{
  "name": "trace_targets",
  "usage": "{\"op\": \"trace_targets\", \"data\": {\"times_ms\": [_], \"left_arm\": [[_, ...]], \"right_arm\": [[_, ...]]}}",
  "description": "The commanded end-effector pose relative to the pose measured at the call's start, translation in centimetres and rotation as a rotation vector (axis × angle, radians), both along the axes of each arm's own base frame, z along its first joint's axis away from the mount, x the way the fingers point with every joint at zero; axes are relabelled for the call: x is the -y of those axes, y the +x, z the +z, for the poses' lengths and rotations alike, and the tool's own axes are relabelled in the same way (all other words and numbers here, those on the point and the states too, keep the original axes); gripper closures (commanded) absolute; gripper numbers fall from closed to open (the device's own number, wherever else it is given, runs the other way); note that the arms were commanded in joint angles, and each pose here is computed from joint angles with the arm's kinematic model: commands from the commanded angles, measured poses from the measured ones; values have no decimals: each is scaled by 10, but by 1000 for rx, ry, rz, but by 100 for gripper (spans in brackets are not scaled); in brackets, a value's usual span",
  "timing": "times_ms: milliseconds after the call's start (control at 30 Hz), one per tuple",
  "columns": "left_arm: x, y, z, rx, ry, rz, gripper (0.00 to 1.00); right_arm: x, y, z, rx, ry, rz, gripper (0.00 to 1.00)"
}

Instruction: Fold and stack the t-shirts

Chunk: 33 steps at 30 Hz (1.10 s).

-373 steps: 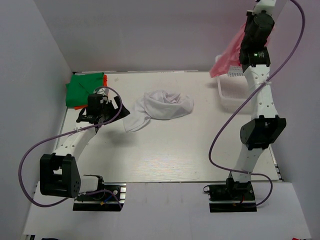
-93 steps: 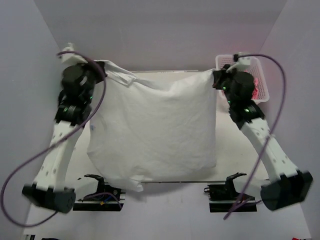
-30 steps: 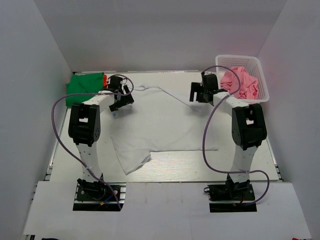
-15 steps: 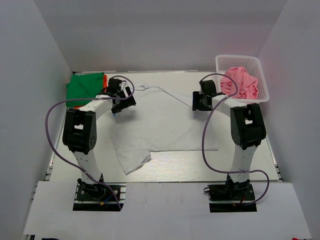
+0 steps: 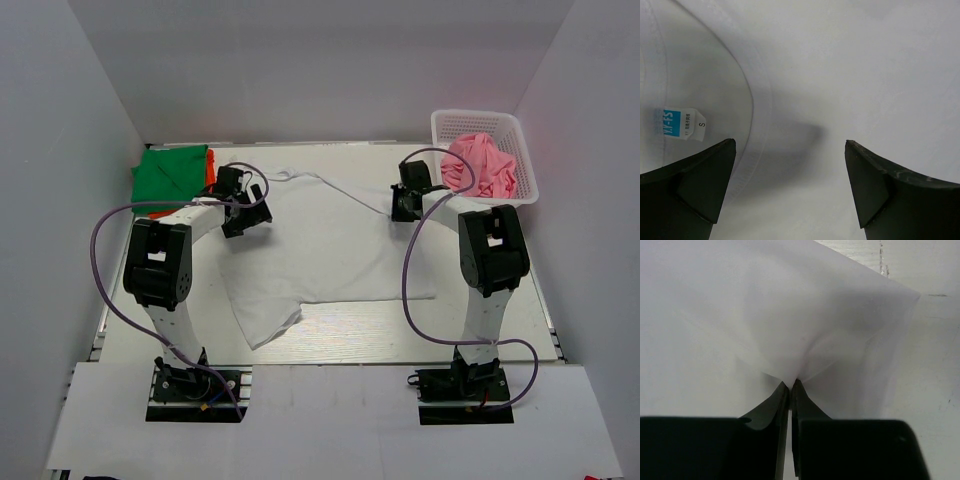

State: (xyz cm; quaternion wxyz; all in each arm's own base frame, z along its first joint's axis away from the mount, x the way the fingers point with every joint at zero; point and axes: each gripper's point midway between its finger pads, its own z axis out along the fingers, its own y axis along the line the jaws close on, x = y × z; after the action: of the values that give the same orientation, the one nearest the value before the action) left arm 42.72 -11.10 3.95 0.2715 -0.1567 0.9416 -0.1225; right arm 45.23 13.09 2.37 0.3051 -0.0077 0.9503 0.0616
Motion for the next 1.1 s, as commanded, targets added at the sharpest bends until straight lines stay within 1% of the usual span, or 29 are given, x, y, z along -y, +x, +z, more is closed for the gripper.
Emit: {"op": "trace_targets", "data": {"times_ms": [0, 100, 200, 367, 433, 500, 600, 733, 800, 867, 900, 933, 1000, 1033, 1067], "left_arm": [[-1, -1, 6, 16, 0, 8, 0], [-5, -5, -2, -12, 23, 20, 0], [-10, -7, -7, -26, 45, 32, 0], [-12, -10, -11, -34, 55, 37, 0], [-12, -10, -14, -43, 56, 37, 0], [-13, -11, -14, -42, 61, 29, 0], [-13, -11, -14, -42, 61, 29, 0], [-12, -10, -11, -33, 60, 29, 0], [-12, -10, -11, -33, 60, 29, 0], [-12, -10, -11, -33, 60, 29, 0], [-13, -10, -11, -32, 64, 22, 0], [-13, -10, -11, -32, 64, 22, 0], [-14, -6, -11, -27, 71, 27, 0], [-14, -6, -11, -27, 71, 27, 0], [-14, -5, -12, -35, 79, 18, 0]], "right_arm": [[-4, 25, 38, 119, 22, -26, 93], [0, 28, 41, 111, 7, -43, 90], [3, 30, 43, 104, -13, -59, 90], [9, 29, 45, 87, -39, -67, 75], [8, 28, 43, 83, -41, -62, 73], [9, 28, 43, 81, -40, -65, 86], [5, 32, 42, 88, -34, -51, 100], [4, 38, 42, 99, -35, -46, 100], [1, 45, 47, 132, -30, -37, 100], [5, 59, 58, 171, -39, -65, 100], [6, 66, 61, 191, -44, -79, 100], [5, 81, 74, 239, -40, -84, 100], [10, 96, 73, 261, -70, -121, 100], [12, 119, 103, 338, -63, -146, 100], [25, 129, 80, 321, -127, -215, 100]]}}
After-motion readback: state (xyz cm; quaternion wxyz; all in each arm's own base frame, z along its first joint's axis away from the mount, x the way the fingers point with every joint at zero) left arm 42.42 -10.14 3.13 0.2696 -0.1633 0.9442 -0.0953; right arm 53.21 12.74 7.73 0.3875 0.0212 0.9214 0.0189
